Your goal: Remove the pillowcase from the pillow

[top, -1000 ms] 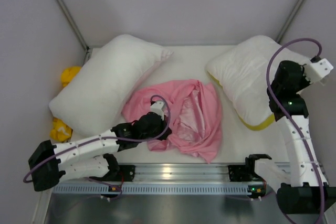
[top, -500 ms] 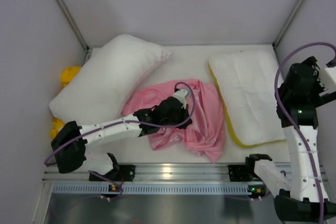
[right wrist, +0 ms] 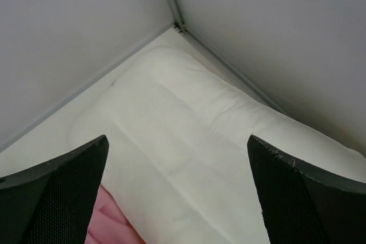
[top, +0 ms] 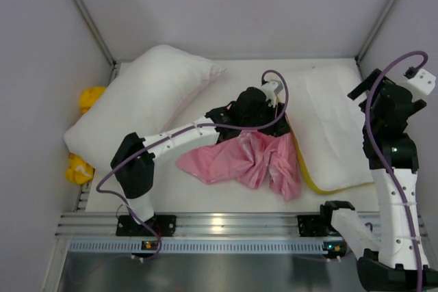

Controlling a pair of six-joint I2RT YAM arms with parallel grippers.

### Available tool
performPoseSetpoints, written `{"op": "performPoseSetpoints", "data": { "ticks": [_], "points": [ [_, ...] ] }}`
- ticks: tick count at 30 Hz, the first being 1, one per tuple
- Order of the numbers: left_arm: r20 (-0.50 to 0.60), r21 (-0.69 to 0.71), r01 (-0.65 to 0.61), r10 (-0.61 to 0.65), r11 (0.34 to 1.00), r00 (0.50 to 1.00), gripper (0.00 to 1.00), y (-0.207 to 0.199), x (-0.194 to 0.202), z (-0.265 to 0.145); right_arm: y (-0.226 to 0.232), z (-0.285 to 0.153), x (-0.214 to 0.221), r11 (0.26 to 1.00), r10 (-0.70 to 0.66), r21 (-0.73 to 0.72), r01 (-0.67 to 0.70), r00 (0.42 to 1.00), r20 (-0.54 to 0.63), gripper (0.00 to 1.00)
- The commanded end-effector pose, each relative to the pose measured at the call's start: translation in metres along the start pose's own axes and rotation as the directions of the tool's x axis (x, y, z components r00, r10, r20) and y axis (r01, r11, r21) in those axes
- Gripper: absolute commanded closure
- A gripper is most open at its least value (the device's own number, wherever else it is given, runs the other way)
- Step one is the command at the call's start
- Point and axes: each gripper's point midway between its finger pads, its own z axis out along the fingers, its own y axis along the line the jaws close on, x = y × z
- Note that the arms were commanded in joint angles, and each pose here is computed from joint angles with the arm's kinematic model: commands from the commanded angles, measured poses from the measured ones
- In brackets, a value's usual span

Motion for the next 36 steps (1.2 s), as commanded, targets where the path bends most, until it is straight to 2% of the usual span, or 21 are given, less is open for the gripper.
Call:
{"op": "performPoseSetpoints", "data": {
  "ticks": [1,3,4,8,12,14,15,17,21,24,25,29,31,34,35,36],
  "points": [
    [0.082,0.017,0.018,-0.02,1.0,0.996,0.4,-0.001,-0.048,-0.009,0.046,-0.01,0.017,0.963,-0.005,-0.269,-0.021,0.996,-0.095,0.01],
    [0.092,-0.038,0.052,-0.048,0.998,0.995,0.05,0.02,-0.05,-0.013,0.048,-0.005,0.032,0.962,-0.016,-0.272,-0.021,0.991,-0.134,0.0],
    [0.081,-0.087,0.086,-0.079,0.992,0.994,0.01,0.043,-0.04,-0.015,0.045,-0.002,0.038,0.967,-0.024,-0.254,-0.015,0.988,-0.15,0.01],
    [0.128,-0.202,0.14,-0.115,0.969,0.985,0.01,0.082,-0.03,-0.038,0.027,0.014,0.06,0.99,-0.056,-0.142,0.028,0.98,-0.193,0.0],
    [0.141,-0.241,0.153,-0.122,0.958,0.982,0.01,0.095,-0.017,-0.061,0.018,0.028,0.077,0.989,-0.14,-0.084,0.124,0.965,-0.222,0.01],
    [0.168,-0.23,0.15,-0.112,0.962,0.979,0.01,0.09,-0.019,-0.08,0.022,0.03,0.088,0.984,-0.17,-0.093,0.151,0.952,-0.256,0.01],
    [0.172,-0.267,0.159,-0.115,0.951,0.978,0.01,0.101,-0.01,-0.085,0.026,0.034,0.098,0.981,-0.188,-0.101,0.166,0.941,-0.283,0.0],
    [0.211,-0.252,0.163,-0.11,0.954,0.971,0.01,0.096,-0.013,-0.105,0.049,0.029,0.118,0.965,-0.242,-0.176,0.195,0.919,-0.311,0.0],
    [0.221,-0.263,0.184,-0.127,0.947,0.967,0.01,0.111,0.006,-0.131,0.079,0.025,0.167,0.931,-0.353,-0.236,0.278,0.853,-0.385,0.01],
    [0.226,-0.221,0.209,-0.159,0.953,0.961,0.01,0.115,0.013,-0.151,0.094,0.014,0.203,0.908,-0.408,-0.289,0.305,0.806,-0.429,0.01],
    [0.196,-0.178,0.217,-0.182,0.96,0.964,0.01,0.113,0.027,-0.157,0.099,0.007,0.211,0.899,-0.423,-0.31,0.309,0.796,-0.433,0.01],
    [0.205,-0.06,0.284,-0.267,0.957,0.942,0.01,0.116,0.048,-0.176,0.091,-0.007,0.244,0.877,-0.471,-0.342,0.339,0.751,-0.463,0.01],
    [0.241,0.005,0.337,-0.328,0.942,0.913,0.01,0.117,0.049,-0.188,0.091,-0.016,0.248,0.871,-0.477,-0.362,0.334,0.751,-0.456,0.0],
    [0.228,0.137,0.377,-0.399,0.916,0.888,0.01,0.107,0.065,-0.192,0.086,-0.031,0.256,0.867,-0.473,-0.393,0.307,0.753,-0.457,0.0],
    [0.19,0.164,0.399,-0.426,0.902,0.885,0.01,0.106,0.081,-0.19,0.084,-0.035,0.262,0.867,-0.471,-0.399,0.297,0.75,-0.465,0.01],
    [0.204,0.229,0.396,-0.442,0.889,0.873,0.01,0.097,0.076,-0.192,0.086,-0.042,0.26,0.866,-0.459,-0.424,0.265,0.759,-0.462,0.01]
  ]
}}
